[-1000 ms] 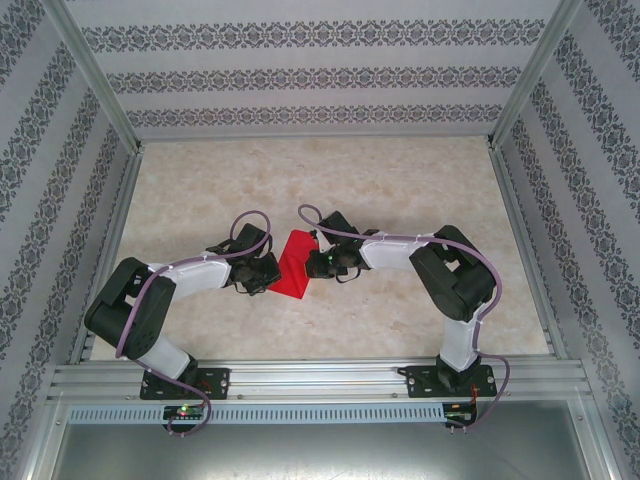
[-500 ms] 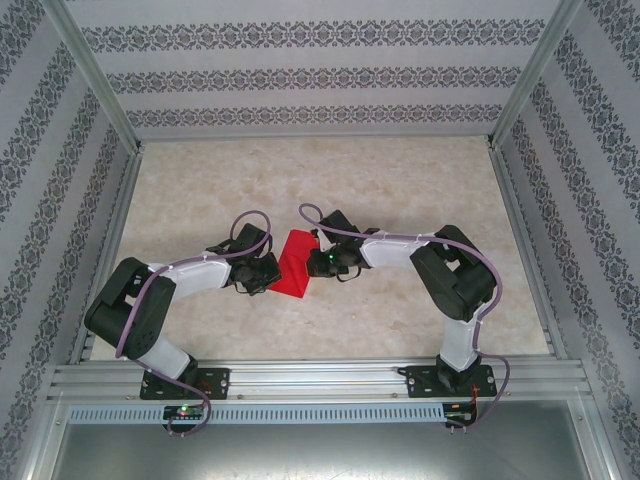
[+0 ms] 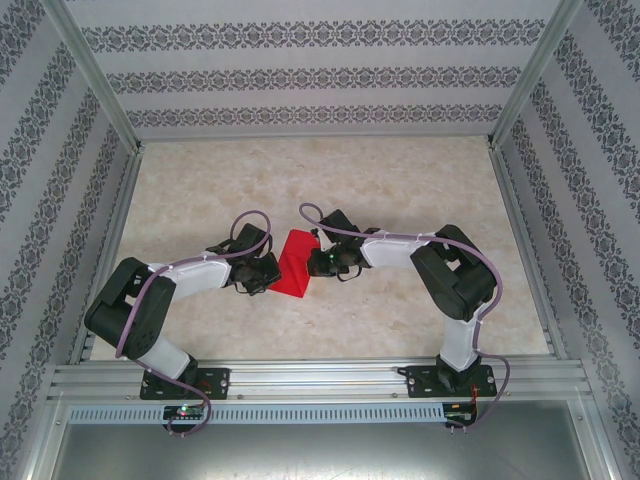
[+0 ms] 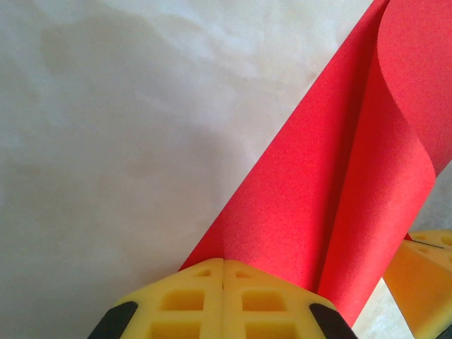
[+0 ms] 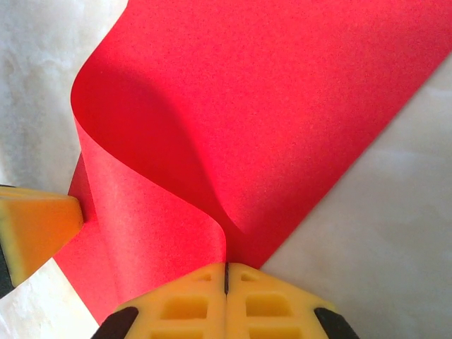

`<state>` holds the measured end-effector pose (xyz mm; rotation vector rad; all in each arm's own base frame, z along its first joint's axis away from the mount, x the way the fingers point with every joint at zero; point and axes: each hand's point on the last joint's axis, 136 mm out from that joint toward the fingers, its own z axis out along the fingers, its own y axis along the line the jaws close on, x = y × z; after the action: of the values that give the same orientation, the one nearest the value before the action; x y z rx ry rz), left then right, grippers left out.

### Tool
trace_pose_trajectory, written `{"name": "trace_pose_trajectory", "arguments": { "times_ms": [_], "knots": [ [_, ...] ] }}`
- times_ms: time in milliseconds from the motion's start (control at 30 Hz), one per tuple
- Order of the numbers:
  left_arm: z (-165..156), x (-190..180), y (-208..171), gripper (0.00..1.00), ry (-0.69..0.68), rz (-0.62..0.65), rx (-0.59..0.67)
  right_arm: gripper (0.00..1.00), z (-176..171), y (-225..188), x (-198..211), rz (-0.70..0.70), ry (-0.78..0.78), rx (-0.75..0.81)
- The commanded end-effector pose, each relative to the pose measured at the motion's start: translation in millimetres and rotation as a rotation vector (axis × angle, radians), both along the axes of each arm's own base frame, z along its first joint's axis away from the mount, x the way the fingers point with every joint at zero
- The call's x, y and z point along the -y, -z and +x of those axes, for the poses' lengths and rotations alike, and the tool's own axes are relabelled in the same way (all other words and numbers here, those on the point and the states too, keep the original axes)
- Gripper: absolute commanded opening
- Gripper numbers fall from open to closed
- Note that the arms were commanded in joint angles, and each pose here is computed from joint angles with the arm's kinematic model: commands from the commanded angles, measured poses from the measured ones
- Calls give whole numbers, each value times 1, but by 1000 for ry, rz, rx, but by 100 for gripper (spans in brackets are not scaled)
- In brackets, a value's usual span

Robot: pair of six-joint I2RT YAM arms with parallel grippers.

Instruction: Fold a paper plane with a square sheet of paper (pick it up from the middle)

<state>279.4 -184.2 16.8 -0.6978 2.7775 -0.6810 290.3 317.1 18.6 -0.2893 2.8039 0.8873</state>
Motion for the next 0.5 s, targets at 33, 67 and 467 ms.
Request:
{"name": "trace_pose_trajectory", "arguments": {
  "times_ms": [33,67,467],
  "knots": [
    [-7,-13,7,0,-1,65,-41,5,8,-11,-5,15,-24,31],
    [-7,-13,7,0,-1,65,-41,5,7,-9,-5,12,-27,25],
    [-7,-14,8,0,-3,70,-44,6,4,1,-6,-8,-57,-2]
  ]
}}
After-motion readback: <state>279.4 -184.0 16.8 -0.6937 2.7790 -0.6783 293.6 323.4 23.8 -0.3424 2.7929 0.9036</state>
